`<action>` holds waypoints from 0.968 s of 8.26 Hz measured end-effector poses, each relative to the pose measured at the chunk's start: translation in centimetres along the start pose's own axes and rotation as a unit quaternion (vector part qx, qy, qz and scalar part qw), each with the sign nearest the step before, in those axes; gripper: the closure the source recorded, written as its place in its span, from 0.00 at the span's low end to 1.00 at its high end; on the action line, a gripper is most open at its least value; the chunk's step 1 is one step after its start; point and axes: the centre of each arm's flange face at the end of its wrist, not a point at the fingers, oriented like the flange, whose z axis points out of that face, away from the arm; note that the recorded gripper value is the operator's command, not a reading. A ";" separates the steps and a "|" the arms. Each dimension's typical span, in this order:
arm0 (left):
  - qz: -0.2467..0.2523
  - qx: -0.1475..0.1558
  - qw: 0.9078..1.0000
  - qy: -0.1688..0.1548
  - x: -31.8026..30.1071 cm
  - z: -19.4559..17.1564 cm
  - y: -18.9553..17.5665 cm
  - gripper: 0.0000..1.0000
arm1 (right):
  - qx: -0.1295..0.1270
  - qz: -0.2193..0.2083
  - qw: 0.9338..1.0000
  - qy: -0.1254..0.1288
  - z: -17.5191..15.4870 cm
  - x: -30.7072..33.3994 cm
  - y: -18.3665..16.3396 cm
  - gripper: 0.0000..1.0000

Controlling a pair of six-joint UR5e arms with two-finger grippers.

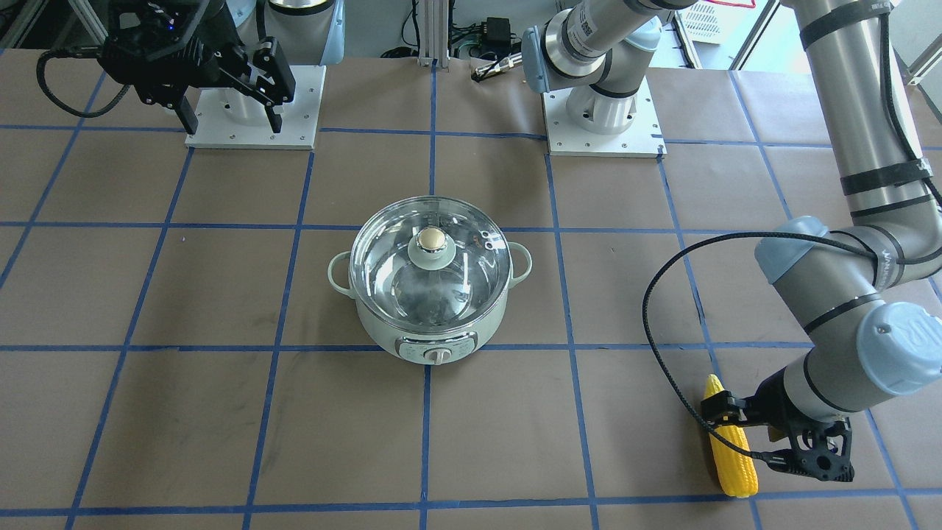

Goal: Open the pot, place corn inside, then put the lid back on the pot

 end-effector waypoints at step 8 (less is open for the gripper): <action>0.047 -0.015 0.999 0.009 -0.7 5.2 -1.0 0.62 | -0.002 -0.001 1.000 0.000 0.2 0.0 -0.2 0.00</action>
